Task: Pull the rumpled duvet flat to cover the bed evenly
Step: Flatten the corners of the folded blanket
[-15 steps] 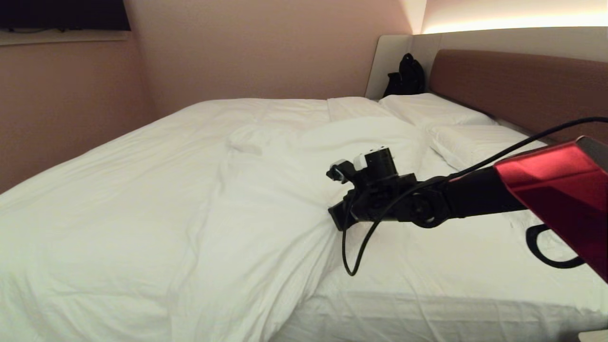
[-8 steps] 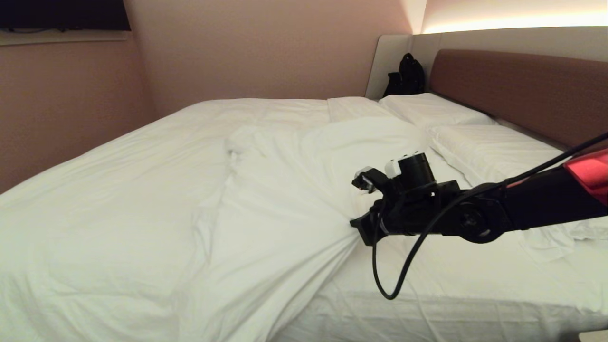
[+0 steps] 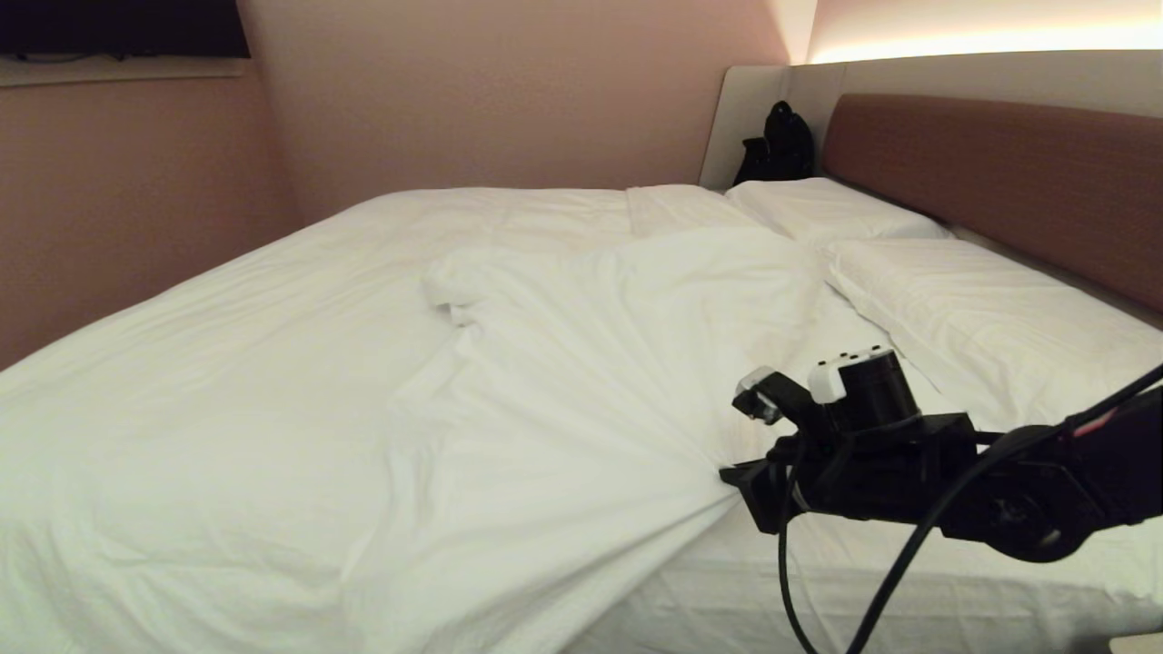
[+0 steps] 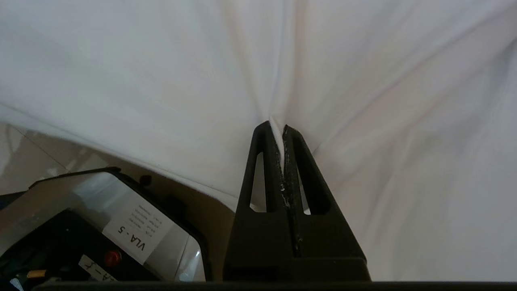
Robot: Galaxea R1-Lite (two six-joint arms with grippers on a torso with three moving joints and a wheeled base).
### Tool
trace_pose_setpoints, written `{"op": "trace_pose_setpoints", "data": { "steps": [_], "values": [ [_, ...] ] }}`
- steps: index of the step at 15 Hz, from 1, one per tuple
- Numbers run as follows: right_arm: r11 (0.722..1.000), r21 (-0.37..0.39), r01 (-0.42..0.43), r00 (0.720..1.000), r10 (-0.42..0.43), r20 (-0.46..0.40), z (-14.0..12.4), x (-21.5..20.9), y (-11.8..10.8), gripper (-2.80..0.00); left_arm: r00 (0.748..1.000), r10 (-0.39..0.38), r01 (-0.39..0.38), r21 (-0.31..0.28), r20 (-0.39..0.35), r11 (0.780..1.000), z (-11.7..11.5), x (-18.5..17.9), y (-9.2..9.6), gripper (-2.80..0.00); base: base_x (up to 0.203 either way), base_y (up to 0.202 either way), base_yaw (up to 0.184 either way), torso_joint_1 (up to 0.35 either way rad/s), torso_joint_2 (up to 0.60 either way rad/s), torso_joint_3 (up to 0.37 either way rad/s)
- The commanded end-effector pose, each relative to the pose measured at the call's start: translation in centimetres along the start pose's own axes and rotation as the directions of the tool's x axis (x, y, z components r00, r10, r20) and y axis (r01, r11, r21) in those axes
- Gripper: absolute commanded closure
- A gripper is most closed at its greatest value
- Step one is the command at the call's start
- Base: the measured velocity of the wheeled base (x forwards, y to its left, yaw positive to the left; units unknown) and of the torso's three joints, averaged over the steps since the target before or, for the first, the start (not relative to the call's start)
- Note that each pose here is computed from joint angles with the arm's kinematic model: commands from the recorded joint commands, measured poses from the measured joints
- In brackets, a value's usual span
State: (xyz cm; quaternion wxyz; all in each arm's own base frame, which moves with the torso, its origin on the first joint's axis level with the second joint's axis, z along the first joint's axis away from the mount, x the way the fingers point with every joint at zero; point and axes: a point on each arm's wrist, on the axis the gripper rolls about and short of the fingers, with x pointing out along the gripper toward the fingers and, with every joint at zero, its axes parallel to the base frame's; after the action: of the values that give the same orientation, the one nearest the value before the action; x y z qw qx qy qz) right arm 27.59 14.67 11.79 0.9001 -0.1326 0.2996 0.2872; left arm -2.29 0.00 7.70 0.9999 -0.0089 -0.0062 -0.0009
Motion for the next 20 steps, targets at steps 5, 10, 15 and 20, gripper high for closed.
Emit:
{"op": "trace_pose_setpoints", "data": {
  "steps": [5,10,15,20],
  "values": [
    [1.0,0.017,0.024,0.993,-0.026,0.117,-3.0,-4.4,0.7,0.0,1.0,0.0,0.0,-0.001,0.001,1.0,0.0,0.0,0.0,0.0,0.0,0.0,0.0,0.0,0.0,0.0],
    [0.999,0.034,0.036,0.98,-0.042,0.196,-3.7,-8.0,1.1,0.0,1.0,0.0,0.0,-0.001,0.001,1.0,0.0,0.0,0.0,0.0,0.0,0.0,0.0,0.0,0.0,0.0],
    [0.997,0.03,0.066,0.958,-0.072,0.276,-1.3,-8.3,0.7,0.0,1.0,0.0,0.0,-0.001,0.0,1.0,0.0,0.0,0.0,0.0,0.0,0.0,0.0,0.0,0.0,0.0],
    [0.996,0.023,0.085,0.915,-0.088,0.394,4.2,-8.0,-0.1,0.0,1.0,0.0,0.0,-0.001,0.001,1.0,0.0,0.0,0.0,0.0,0.0,0.0,0.0,0.0,0.0,0.0]
  ]
}}
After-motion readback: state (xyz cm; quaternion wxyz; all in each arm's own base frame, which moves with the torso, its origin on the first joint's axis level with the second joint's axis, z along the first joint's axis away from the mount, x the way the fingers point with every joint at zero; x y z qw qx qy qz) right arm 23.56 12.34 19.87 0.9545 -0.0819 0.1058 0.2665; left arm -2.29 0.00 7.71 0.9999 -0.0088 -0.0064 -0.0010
